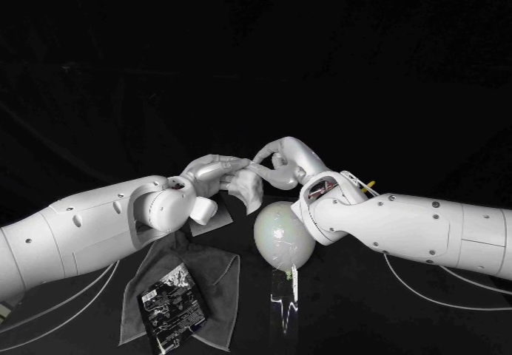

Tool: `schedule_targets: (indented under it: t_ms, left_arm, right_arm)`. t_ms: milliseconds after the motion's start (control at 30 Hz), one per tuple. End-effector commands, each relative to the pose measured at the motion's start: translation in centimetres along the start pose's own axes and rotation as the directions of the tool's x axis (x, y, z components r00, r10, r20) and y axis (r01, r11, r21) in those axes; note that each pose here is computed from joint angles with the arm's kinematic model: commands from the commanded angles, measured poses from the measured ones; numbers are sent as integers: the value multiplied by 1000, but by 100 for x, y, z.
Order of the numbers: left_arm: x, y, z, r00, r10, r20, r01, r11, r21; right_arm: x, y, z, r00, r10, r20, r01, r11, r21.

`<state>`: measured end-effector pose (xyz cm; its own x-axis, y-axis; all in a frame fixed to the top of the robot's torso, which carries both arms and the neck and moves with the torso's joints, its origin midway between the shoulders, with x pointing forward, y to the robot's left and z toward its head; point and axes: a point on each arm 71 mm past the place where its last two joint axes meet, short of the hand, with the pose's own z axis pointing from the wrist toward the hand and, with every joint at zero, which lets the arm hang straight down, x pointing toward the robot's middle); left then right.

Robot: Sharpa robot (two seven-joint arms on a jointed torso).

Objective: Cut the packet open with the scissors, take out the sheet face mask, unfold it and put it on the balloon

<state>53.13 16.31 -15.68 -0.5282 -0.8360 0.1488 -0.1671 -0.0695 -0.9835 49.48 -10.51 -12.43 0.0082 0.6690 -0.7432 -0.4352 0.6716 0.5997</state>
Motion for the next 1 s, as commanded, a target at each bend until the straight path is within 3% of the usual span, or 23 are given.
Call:
schedule_targets:
  t_ms: [33, 600, 1000]
  left_arm:
    - [59, -33, 12, 999, 0, -37, 1, 1000, 22]
    - [27, -28, 9, 1000, 6, -21, -5, 1000, 23]
    - [10, -31, 4, 1000, 29, 1, -30, 999, 34]
  right_arm:
    - [-13, 4, -6, 1000, 15, 17, -15, 1000, -17]
    - [-24, -78, -36, 999, 17, -42, -16, 1000, 25]
    - [-68, -90, -63, 999, 23, -25, -23, 1000, 15]
